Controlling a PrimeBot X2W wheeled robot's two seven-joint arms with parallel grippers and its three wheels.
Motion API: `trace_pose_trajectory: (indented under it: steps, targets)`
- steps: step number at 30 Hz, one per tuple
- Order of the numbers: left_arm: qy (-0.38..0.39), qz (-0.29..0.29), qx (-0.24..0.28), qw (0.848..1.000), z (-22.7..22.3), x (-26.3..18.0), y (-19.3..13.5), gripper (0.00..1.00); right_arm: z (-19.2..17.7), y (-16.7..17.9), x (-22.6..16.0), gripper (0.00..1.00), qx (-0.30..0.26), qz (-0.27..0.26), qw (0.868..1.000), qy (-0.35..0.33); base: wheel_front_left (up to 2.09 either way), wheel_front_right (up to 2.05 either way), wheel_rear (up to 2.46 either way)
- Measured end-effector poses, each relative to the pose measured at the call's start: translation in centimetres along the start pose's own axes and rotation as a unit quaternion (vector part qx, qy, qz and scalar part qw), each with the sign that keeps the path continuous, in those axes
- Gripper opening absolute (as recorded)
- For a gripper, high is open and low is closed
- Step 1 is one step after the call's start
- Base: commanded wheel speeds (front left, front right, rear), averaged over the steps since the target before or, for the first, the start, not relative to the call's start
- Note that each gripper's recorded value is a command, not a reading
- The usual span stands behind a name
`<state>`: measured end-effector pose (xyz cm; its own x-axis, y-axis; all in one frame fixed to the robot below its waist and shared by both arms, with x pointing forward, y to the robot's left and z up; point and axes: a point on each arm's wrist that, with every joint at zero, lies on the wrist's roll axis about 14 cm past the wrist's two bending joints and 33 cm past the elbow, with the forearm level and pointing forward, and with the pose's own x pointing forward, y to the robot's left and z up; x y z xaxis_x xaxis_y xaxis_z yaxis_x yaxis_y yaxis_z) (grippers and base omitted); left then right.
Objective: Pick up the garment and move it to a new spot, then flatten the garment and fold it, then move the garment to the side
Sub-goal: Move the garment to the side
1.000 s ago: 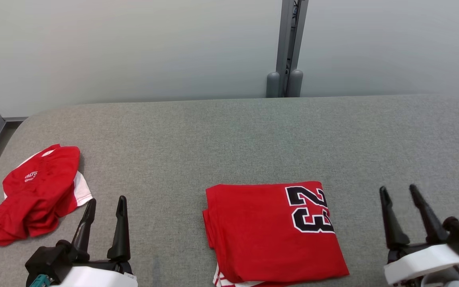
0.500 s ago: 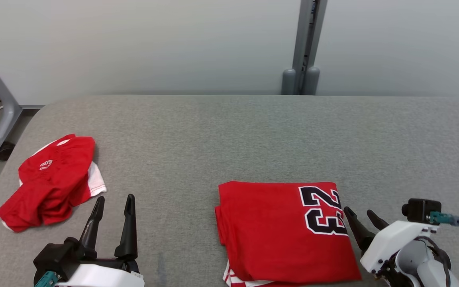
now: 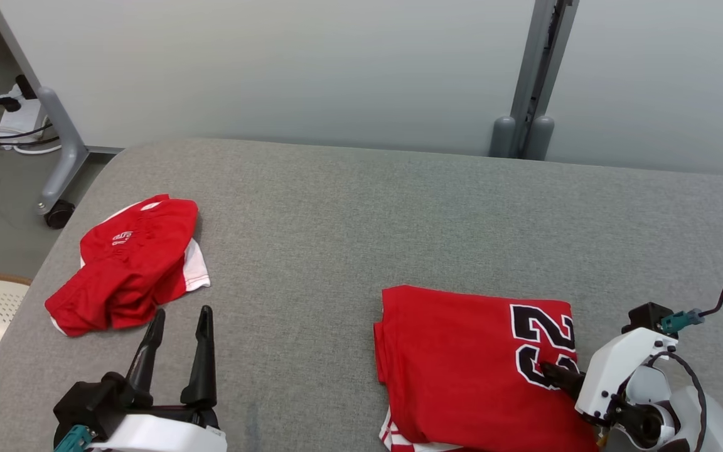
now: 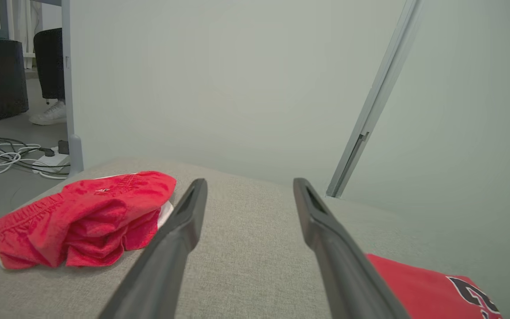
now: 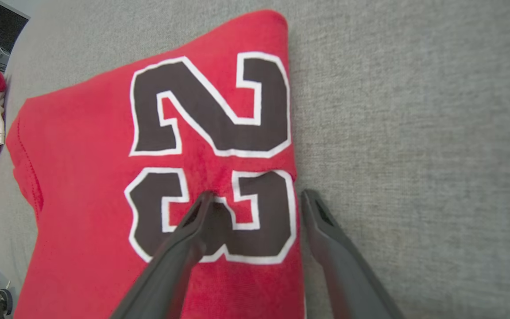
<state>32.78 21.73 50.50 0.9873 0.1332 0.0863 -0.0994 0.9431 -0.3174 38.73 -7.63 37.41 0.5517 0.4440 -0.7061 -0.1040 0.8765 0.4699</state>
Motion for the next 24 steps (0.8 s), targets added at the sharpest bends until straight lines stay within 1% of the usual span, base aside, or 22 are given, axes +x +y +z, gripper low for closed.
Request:
trace_pose_trajectory:
  steps: [2, 3, 5, 9, 14, 16, 17, 22, 23, 24]
  targets:
    - [-0.001, 0.005, 0.001, 1.000, 0.1, -0.1, 0.3, 1.00, 0.0, 0.3, 0.2, 1.00, 0.002, 0.004, 1.000, 0.003, 0.00, 0.00, 0.00]
    - [-0.001, 0.006, 0.001, 1.000, 0.1, -0.2, 0.4, 1.00, 0.1, 0.3, 0.2, 0.61, 0.002, 0.004, 1.000, 0.002, 0.00, 0.00, 0.00]
    - [0.000, 0.008, 0.001, 1.000, 0.0, -0.2, 0.5, 1.00, 0.3, 0.3, 0.3, 0.00, 0.001, 0.005, 1.000, -0.008, 0.00, 0.00, 0.00]
    - [0.001, 0.007, 0.002, 1.000, 0.0, -0.1, 0.5, 1.00, 1.0, 0.6, 0.2, 0.00, 0.001, 0.010, 0.999, -0.036, 0.00, 0.00, 0.00]
    - [0.005, -0.015, 0.004, 1.000, -0.3, 0.6, -0.9, 1.00, 5.0, 1.4, -1.1, 0.00, -0.029, 0.026, 0.992, -0.123, 0.00, 0.00, 0.00]
    - [0.006, -0.036, 0.003, 0.999, -0.5, 1.2, -2.1, 1.00, 6.9, 0.9, -2.0, 0.00, -0.050, 0.022, 0.986, -0.156, 0.00, 0.00, 0.00]
    - [0.003, -0.059, 0.004, 0.998, -0.3, 2.1, -3.6, 1.00, 8.7, -0.3, -2.9, 0.00, -0.066, 0.009, 0.981, -0.184, 0.00, 0.00, 0.00]
    - [0.008, -0.128, 0.000, 0.992, -1.0, 4.3, -8.1, 1.00, 12.8, -2.5, -4.4, 0.00, -0.096, -0.016, 0.967, -0.237, 0.00, 0.00, 0.00]
    - [0.008, -0.128, 0.000, 0.992, -1.0, 4.3, -8.1, 1.00, 12.8, -2.5, -4.4, 0.00, -0.096, -0.016, 0.967, -0.237, 0.00, 0.00, 0.00]
    - [0.009, -0.141, -0.001, 0.990, -1.2, 4.8, -9.1, 1.00, 13.4, -3.0, -4.6, 0.00, -0.100, -0.022, 0.965, -0.243, 0.00, 0.00, 0.00]
